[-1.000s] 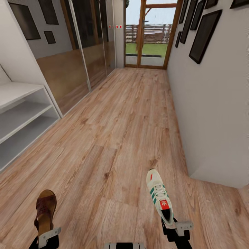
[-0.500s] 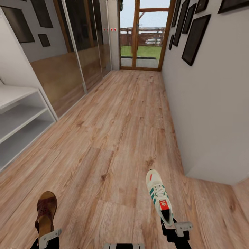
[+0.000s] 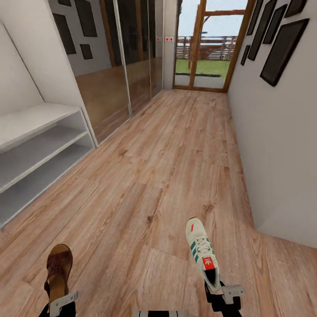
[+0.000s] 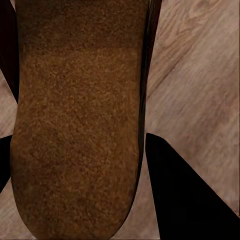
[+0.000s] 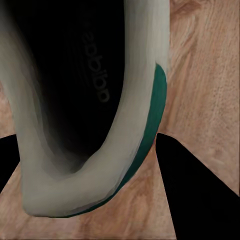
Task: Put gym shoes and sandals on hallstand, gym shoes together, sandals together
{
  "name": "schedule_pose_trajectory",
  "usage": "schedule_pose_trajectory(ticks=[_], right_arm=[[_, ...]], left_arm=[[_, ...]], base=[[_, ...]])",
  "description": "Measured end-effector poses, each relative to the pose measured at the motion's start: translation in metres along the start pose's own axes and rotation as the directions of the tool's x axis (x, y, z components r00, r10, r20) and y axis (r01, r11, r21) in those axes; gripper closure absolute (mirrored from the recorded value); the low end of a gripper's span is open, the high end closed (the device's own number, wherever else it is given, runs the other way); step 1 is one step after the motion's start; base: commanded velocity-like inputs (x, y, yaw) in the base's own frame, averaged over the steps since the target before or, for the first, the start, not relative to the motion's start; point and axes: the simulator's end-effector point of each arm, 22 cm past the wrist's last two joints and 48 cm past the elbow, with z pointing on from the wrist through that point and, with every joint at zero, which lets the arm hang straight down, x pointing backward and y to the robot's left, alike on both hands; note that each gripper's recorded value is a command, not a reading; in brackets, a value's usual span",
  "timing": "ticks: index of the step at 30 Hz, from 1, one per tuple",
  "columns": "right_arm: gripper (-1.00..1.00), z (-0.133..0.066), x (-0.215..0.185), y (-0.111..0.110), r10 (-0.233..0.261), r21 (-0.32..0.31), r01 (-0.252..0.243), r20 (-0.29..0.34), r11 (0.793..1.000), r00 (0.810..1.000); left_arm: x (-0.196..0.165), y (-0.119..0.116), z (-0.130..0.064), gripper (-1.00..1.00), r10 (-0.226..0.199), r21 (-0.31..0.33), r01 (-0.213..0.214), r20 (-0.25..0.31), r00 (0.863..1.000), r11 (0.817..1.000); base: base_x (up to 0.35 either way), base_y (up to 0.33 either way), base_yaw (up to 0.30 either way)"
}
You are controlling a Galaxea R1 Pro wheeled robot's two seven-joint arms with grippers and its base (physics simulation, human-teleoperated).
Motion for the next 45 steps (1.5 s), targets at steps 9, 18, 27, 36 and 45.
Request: schedule_pose_trajectory(ticks=[9,18,27,36,45], right_arm=[[1.0,-0.005,0.004,-0.035,0.011,0.166,-0.009,-0.008,0.986,1.0],[1.0,-0.004,-0.001,-0.036,0.007,0.168,-0.007,0.003,0.986,1.0],[1.0,-0.004,-0.006,-0.035,0.001,0.161,-0.002,0.012,0.987,1.0],[1.0,-0.003,-0.01,-0.027,-0.018,0.142,0.015,0.019,0.99,1.0],[1.0,-0.003,-0.013,-0.021,-0.028,0.13,0.025,0.022,0.991,0.999]], left_arm=[[-0.001,0.0,0.0,1.0,-0.001,0.0,0.001,0.003,1.0,1.0],[-0.005,0.0,0.0,1.0,-0.005,0.001,0.005,0.011,1.0,1.0],[-0.009,-0.001,0.0,1.0,-0.008,0.002,0.008,0.019,1.0,1.0],[-0.014,-0.001,0.0,1.0,-0.011,0.002,0.011,0.028,1.0,1.0],[-0.017,-0.001,0.0,1.0,-0.015,0.002,0.015,0.036,0.999,1.0]], base=[[-0.082,0.077,0.276],[-0.001,0.001,0.226],[0.0,0.0,0.195],[0.0,0.0,0.205],[0.0,0.0,0.234]])
